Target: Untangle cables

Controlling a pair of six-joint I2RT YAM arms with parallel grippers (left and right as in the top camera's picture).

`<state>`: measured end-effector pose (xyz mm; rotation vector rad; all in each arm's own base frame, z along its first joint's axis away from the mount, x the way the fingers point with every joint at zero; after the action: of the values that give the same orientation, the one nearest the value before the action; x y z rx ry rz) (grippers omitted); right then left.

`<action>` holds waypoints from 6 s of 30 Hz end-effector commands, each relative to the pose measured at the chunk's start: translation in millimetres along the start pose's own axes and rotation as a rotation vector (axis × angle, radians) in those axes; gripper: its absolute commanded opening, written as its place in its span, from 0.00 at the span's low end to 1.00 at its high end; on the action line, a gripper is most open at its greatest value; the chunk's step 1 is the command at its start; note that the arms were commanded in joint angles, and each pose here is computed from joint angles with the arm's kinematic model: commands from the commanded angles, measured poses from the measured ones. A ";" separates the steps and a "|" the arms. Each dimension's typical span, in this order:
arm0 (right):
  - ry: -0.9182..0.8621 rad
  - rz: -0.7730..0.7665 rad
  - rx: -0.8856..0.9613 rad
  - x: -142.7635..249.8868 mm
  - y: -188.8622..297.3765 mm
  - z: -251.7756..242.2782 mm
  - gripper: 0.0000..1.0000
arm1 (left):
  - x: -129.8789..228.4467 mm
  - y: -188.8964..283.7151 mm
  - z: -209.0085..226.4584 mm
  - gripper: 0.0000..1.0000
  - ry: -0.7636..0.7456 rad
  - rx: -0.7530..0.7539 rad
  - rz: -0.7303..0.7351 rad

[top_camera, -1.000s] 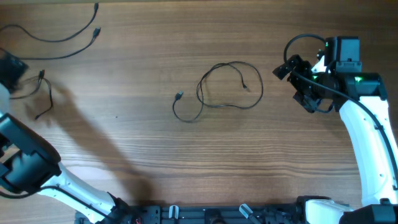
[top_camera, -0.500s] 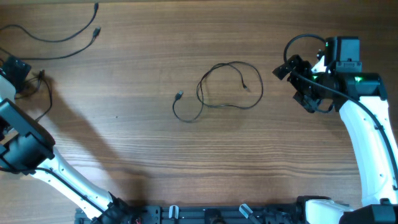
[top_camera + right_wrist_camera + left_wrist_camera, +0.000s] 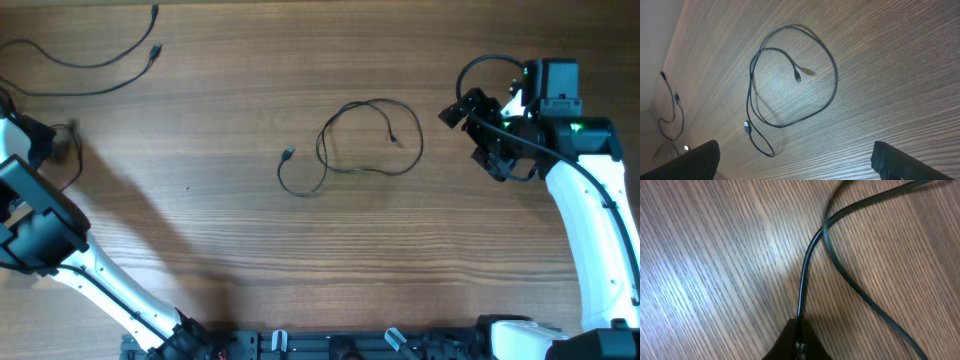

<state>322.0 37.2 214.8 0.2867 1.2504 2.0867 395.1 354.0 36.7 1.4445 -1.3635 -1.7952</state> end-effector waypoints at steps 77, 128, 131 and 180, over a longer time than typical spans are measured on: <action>0.001 -0.028 -0.006 -3.1 5.4 2.2 0.99 | 269.8 285.0 -219.5 0.94 -0.566 0.851 0.423; 0.001 -0.028 -0.006 -3.1 5.4 2.2 1.00 | 252.8 609.3 -155.5 0.04 -0.503 1.507 -0.222; 0.001 -0.027 -0.005 -3.1 5.1 2.1 1.00 | 257.1 563.1 -144.7 0.04 -0.352 1.259 -0.054; 0.001 -0.026 -0.005 -3.1 4.9 2.1 1.00 | 387.8 187.3 -192.2 0.48 -0.849 0.291 0.476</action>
<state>323.1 37.2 215.4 0.2827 1.2456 2.0846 394.9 -118.1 41.8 0.3499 -2.2148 -1.9549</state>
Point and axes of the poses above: each gripper's point midway between its finger pads, its own y axis back along the fingers, its own z axis along the line the jaws close on, x = y × z, the point moved 4 cm from there along y, back along the fingers, and after that the axes turned 1 degree about y, right-handed, at the moved point
